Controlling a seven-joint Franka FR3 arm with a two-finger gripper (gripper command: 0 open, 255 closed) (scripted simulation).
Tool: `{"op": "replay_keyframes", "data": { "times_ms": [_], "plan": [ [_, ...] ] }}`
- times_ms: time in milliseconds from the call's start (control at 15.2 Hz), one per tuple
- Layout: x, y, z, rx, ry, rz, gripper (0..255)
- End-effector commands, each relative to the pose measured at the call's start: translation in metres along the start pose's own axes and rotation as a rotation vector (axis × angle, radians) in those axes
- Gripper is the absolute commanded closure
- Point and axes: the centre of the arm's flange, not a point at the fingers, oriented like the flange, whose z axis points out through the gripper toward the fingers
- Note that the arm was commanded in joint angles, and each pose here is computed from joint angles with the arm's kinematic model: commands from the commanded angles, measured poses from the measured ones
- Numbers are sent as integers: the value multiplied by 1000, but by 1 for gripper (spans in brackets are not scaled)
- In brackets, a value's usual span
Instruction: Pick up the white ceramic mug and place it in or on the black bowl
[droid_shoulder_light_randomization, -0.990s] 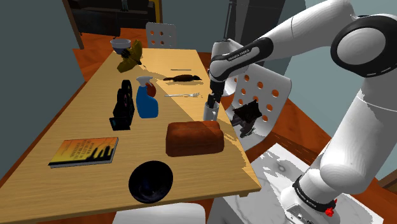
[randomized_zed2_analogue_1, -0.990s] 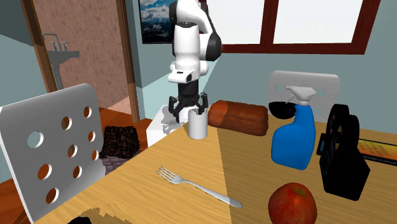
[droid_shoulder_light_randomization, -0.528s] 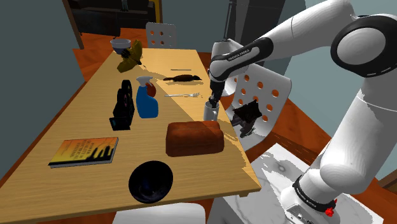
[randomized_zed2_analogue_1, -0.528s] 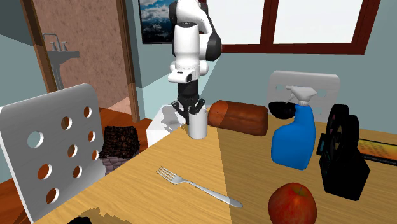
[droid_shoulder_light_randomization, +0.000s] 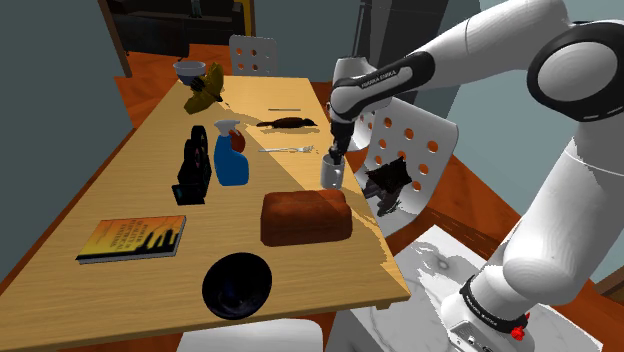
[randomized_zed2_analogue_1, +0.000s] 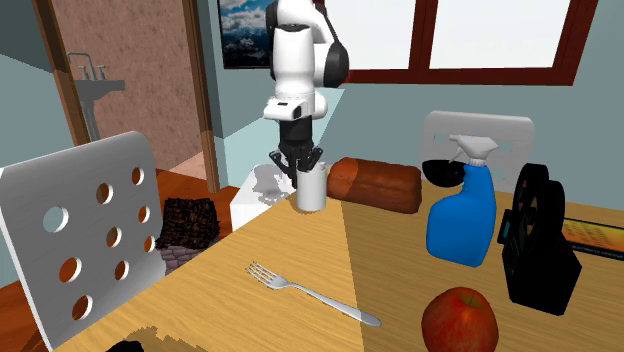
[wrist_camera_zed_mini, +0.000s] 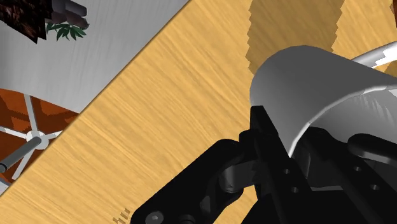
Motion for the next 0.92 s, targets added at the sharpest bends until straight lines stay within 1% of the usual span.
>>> {"op": "replay_keyframes", "data": {
  "times_ms": [0,858],
  "plan": [
    [-1,0,-11,0,0,0,255],
    [-4,-2,-80,0,0,0,255]
  ]
}}
